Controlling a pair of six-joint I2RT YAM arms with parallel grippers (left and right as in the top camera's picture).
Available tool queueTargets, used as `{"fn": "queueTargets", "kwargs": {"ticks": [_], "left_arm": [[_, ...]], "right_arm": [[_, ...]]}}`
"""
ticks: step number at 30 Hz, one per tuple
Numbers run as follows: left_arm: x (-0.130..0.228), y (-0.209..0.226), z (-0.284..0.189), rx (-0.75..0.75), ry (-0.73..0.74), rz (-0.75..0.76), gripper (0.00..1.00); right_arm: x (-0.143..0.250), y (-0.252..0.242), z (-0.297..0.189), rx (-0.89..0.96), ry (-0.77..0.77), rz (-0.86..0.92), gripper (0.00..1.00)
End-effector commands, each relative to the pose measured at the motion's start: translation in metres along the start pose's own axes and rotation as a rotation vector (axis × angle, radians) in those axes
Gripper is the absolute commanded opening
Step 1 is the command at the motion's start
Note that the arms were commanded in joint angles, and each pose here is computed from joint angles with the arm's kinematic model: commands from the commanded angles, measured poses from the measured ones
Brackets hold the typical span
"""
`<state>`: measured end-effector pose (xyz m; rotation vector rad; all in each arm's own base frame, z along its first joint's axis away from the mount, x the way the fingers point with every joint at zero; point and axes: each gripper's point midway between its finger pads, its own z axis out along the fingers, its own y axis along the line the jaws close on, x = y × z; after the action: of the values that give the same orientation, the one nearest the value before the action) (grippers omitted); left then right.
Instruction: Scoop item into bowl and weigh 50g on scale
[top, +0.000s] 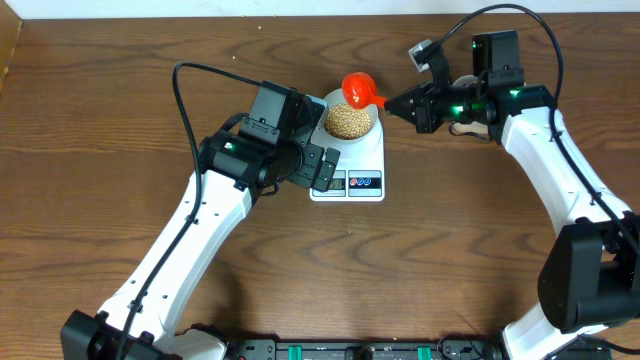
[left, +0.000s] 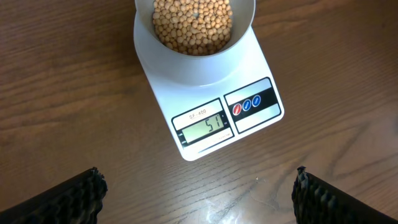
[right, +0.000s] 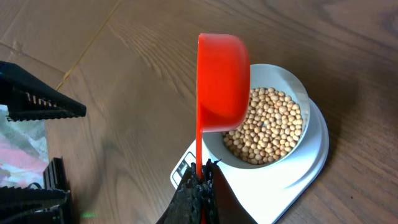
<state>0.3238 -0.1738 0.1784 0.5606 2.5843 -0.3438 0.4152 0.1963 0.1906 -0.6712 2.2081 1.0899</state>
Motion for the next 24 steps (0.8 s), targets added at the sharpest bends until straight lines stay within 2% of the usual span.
{"fn": "queueTargets", "kwargs": {"ticks": [1, 18, 24], "left_arm": [[0.003, 0.004, 0.001, -0.016, 0.004, -0.005, 0.98], [0.003, 0.004, 0.001, -0.016, 0.004, -0.005, 0.98], [0.003, 0.004, 0.001, -0.016, 0.004, -0.005, 0.98]], "right_arm": [[-0.011, 0.006, -0.012, -0.015, -0.032, -0.01, 0.01], [0.005, -0.01, 0.02, 0.253, 0.079, -0.119, 0.01], [0.006, -0.006, 0.025, 0.261, 0.089, -0.14, 0.01]]}}
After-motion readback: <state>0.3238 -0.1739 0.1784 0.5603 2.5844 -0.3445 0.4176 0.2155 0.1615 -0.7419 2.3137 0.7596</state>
